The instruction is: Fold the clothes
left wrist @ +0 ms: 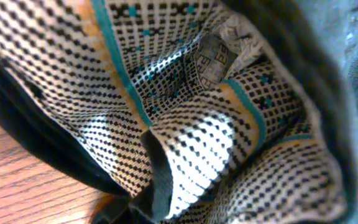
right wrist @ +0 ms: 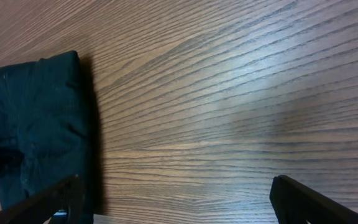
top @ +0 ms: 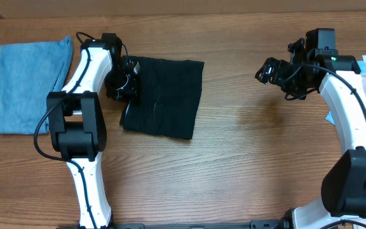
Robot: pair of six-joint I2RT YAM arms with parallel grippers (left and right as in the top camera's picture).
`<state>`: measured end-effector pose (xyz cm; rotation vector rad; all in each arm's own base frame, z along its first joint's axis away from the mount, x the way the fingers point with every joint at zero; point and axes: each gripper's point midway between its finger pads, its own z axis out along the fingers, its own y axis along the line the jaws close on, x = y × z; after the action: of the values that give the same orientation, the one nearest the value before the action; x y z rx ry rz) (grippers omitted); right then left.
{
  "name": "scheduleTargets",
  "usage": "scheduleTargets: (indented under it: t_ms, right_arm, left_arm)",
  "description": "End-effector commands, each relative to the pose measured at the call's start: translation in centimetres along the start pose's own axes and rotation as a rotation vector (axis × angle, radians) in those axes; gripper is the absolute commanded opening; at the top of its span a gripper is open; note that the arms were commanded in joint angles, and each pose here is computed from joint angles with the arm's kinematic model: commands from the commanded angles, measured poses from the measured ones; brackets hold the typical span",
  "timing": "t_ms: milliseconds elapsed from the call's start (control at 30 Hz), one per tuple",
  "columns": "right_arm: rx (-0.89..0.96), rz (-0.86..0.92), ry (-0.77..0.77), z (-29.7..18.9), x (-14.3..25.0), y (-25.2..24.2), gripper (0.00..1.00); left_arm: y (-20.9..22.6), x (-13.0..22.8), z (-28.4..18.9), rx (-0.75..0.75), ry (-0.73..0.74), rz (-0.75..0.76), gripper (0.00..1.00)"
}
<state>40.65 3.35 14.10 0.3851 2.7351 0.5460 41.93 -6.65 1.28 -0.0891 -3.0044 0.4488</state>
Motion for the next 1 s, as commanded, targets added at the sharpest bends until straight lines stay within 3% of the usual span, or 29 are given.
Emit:
scheduleTargets:
  t_ms: [0,133,267,367,533,767,967]
  right_arm:
    - [-0.001,-0.001,-0.012,-0.2,-0.3,0.2,1.0]
    - [-0.001,-0.001,-0.012,-0.2,-0.3,0.1,1.0]
    - [-0.001,-0.001,-0.012,-0.2,-0.3,0.2,1.0]
    - [-0.001,-0.001,-0.012,-0.2,-0.3,0.2,1.0]
    - [-0.001,-0.001,-0.012,-0.2,-0.3,0.2,1.0]
    - [-0.001,-0.001,-0.012,-0.2,-0.3,0.2,1.0]
    - [-0.001,-0.001,-0.012,-0.2,-0.3,0.2,1.0]
  left_arm:
    - [0.6,-1.5,-1.1,-0.071,-0.033,-0.002,0.04]
    - [1.8,-4.0,-5.5,-0.217,-0.133,0.019,0.04]
    - [5.6,-5.1,-11.1,-0.519,-0.209,0.004,0.04]
    - [7.4,-4.6,-13.5,-0.681,-0.17,0.095,0.04]
    - [11.1,-4.7,-17.1,-0.941,-0.154,0.106,0.04]
    - [16.1,-3.9,-19.1,-0.961,-0.157,0.024,0.04]
    - [18.5,-4.1,-23.0,-0.983,-0.254,-0.045,0.04]
